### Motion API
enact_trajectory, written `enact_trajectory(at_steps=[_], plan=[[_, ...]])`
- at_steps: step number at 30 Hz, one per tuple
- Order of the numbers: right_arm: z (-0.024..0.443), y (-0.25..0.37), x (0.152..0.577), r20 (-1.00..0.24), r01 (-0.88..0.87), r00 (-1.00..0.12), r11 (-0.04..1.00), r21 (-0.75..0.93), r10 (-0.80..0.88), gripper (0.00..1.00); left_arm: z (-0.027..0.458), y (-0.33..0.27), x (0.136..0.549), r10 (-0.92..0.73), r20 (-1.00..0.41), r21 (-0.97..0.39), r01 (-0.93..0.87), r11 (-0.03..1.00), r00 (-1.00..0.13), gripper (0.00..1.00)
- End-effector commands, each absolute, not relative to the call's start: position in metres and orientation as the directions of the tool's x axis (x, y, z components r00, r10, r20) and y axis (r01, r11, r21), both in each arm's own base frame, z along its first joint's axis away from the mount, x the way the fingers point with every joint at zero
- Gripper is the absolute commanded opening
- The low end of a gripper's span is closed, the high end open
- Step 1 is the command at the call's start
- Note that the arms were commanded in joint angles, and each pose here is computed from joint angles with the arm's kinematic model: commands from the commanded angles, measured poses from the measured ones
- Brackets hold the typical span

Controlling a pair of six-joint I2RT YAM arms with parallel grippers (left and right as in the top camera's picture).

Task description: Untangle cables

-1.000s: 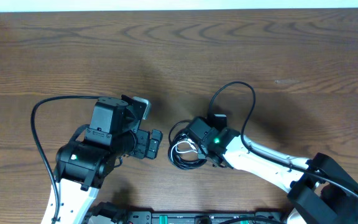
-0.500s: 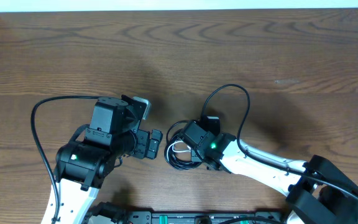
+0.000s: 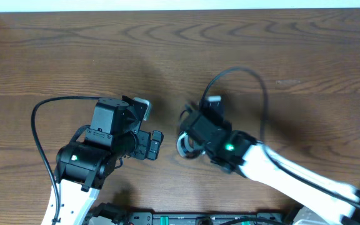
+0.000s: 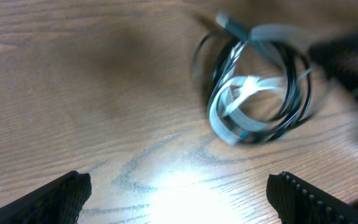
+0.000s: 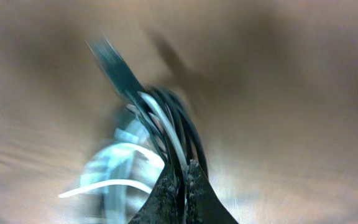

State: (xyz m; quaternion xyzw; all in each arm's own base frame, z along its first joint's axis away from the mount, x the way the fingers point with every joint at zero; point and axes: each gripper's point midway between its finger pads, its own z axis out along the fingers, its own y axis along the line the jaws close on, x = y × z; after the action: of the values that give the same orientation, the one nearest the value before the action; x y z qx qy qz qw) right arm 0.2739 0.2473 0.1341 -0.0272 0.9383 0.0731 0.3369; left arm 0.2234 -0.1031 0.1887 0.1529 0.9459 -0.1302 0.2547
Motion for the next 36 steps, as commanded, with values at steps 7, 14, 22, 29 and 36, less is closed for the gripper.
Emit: enact_trajectory(at_steps=[7, 14, 22, 29, 36], plan=[[0.254, 0.207, 0.288, -0.851, -0.057, -0.516, 0.987, 0.151, 0.100, 0.01, 0.200, -0.121, 0.218, 0.229, -0.533, -0.249, 0.410, 0.878, -0.814, 0.96], [0.255, 0.200, 0.286, -0.853, -0.052, -0.516, 0.991, 0.125, 0.081, 0.01, 0.191, -0.126, 0.219, 0.239, -0.497, -0.275, 0.412, 0.868, -0.834, 0.96], [0.205, 0.154, 0.279, -0.784, 0.168, -0.606, 0.985, 0.039, 0.135, 0.11, 0.195, -0.137, 0.220, 0.256, -0.517, -0.313, 0.459, 0.832, -0.817, 0.96], [0.122, 0.139, 0.278, -0.583, 0.107, -0.812, 0.990, -0.088, 0.035, 0.45, 0.195, -0.135, 0.223, 0.255, -0.522, -0.299, 0.455, 0.839, -0.814, 0.96], [0.092, 0.105, 0.291, -0.540, 0.313, -0.816, 0.943, -0.113, 0.206, 0.38, 0.194, -0.135, 0.221, 0.256, -0.515, -0.301, 0.453, 0.839, -0.818, 0.96]])
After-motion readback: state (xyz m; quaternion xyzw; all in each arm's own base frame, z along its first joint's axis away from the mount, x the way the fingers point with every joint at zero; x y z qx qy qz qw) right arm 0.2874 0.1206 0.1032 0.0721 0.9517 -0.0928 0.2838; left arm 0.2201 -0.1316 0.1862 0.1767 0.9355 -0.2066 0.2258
